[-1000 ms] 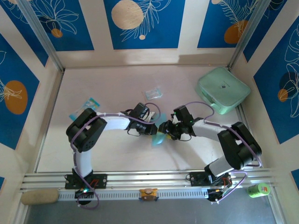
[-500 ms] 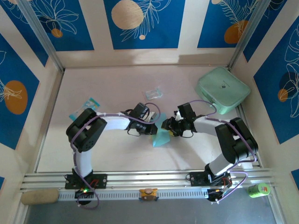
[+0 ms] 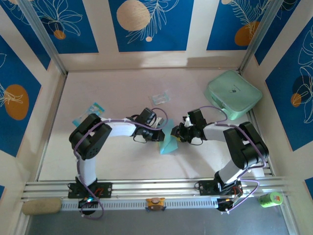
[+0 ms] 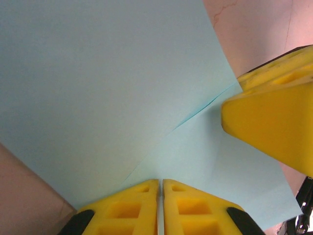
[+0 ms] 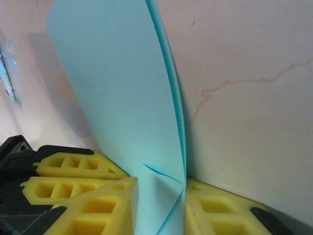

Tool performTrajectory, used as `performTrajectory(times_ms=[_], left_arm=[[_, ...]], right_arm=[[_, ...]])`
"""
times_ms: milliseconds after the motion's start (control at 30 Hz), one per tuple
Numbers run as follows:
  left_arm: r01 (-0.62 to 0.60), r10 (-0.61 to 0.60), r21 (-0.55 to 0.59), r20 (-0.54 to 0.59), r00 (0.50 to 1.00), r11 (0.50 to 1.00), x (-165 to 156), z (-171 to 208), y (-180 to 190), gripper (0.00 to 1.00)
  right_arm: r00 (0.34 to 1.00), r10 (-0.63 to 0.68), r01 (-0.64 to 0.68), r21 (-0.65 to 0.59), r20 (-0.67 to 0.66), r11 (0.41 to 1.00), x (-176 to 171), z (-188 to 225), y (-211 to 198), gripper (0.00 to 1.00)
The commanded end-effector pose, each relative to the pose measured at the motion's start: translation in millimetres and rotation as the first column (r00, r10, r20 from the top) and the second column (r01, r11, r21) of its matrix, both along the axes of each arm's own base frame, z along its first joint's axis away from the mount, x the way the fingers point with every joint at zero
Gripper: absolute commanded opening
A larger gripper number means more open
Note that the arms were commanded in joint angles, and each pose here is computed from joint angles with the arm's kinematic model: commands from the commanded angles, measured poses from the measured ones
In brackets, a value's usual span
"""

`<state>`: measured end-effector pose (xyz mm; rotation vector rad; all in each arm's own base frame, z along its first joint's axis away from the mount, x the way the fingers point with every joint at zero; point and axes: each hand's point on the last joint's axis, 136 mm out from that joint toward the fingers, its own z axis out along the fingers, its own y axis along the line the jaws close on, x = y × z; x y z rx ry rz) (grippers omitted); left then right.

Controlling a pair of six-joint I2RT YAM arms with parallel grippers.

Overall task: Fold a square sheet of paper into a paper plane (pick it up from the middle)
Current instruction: Turn over the paper at the center of the table.

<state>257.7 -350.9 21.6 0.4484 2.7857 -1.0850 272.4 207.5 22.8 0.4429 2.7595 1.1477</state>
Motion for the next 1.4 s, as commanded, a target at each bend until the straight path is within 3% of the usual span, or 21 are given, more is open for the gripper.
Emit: performTrajectory(times_ms=[0,467,1067,1367], left_arm=[[-0.006,0.006,0.022,-0.038,0.999,1.000,-8,-2,9,0.09],[-0.006,0.006,-0.009,-0.004,1.000,1.000,-4,14,5,0.13],[-0.087,0.083,0.012,0.206,0.975,0.996,12,54,29,0.16],[-0.159,0.146,0.014,0.322,0.936,0.987,20,74,46,0.18]], right_arm=[[1.000,0.020,-0.020,0.013,-0.008,1.000,-5,-6,-1,0.24],[0.999,0.027,-0.028,0.045,0.034,0.999,-4,3,-3,0.04],[0.997,0.030,-0.032,0.026,0.066,0.999,-6,15,-6,0.04],[0.995,0.039,-0.039,-0.007,0.090,0.999,-8,25,-9,0.04]])
